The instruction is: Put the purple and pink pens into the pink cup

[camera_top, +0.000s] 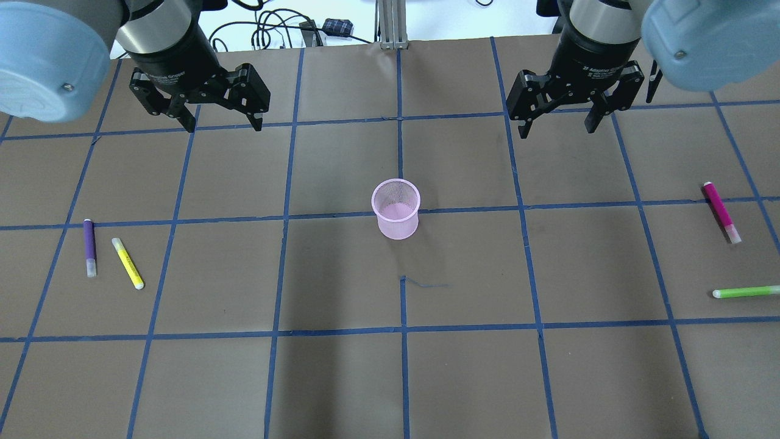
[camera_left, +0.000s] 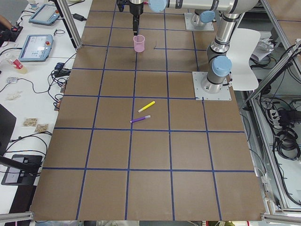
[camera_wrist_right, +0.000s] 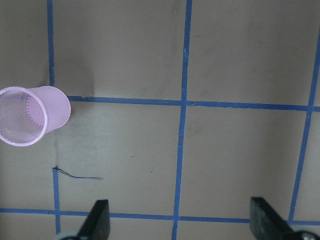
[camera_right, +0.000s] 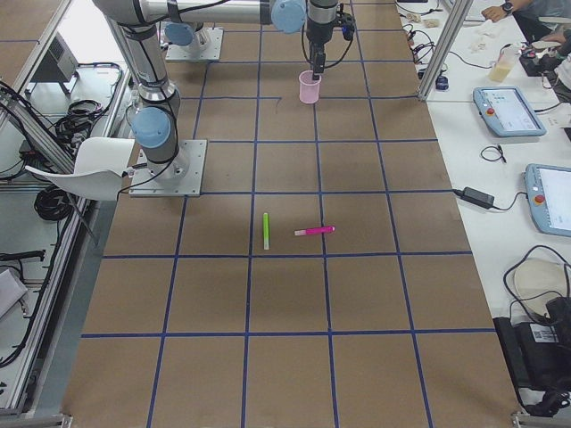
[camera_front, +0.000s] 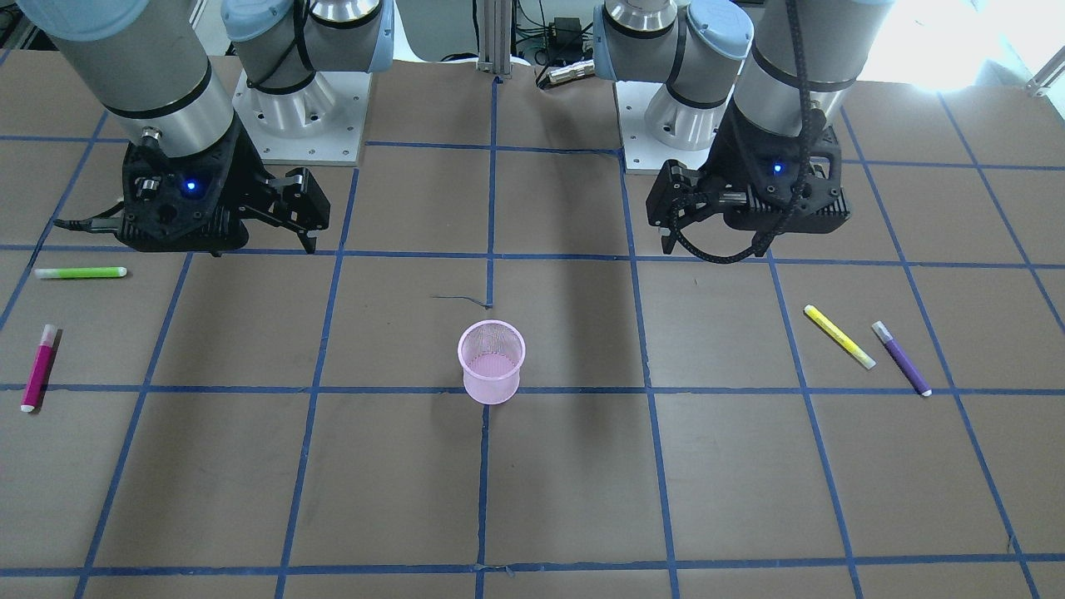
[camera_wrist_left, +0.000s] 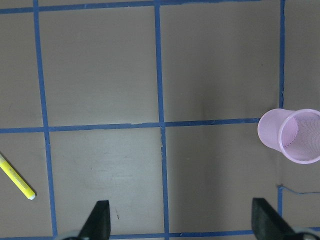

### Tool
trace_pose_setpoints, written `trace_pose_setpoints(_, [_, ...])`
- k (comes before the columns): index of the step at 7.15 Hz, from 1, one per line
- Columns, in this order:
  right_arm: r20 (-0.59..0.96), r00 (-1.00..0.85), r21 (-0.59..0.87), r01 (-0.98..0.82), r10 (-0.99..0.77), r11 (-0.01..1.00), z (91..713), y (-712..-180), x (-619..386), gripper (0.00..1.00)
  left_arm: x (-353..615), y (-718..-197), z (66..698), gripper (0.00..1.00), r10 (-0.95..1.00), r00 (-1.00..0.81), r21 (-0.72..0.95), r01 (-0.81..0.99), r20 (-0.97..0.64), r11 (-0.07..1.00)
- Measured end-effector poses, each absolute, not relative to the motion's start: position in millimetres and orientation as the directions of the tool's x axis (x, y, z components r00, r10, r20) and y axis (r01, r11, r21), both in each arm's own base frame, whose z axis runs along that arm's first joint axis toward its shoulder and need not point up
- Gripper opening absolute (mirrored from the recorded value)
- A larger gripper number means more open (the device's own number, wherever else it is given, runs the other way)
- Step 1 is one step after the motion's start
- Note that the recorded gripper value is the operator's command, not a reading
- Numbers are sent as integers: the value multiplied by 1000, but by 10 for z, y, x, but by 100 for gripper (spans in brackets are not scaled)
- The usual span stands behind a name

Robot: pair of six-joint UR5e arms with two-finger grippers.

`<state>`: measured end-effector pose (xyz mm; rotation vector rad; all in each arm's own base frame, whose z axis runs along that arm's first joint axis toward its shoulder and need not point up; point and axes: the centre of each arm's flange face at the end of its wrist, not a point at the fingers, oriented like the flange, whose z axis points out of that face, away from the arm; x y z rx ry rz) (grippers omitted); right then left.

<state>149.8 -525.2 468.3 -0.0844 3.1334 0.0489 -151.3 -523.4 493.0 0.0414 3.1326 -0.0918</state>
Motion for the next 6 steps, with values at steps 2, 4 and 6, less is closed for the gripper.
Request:
trace_pose_setpoints(2, [3, -999, 32, -49, -49, 998, 4664, -5270, 1449, 100, -1513, -5236, 4927, 100, 25, -1000, -58, 25, -6, 998])
trace_pose_setpoints(4, [9, -1000, 40, -12, -12, 999, 4621, -5335, 1217, 100, -1504, -5226, 4931, 100, 22, -1000, -58, 22, -7, 998])
trace_pose_setpoints(6, [43, -999, 98, -18, -22, 995, 4314, -5479, 586, 100, -1398, -5204, 4941, 100, 1, -1000, -58, 2, -10, 998])
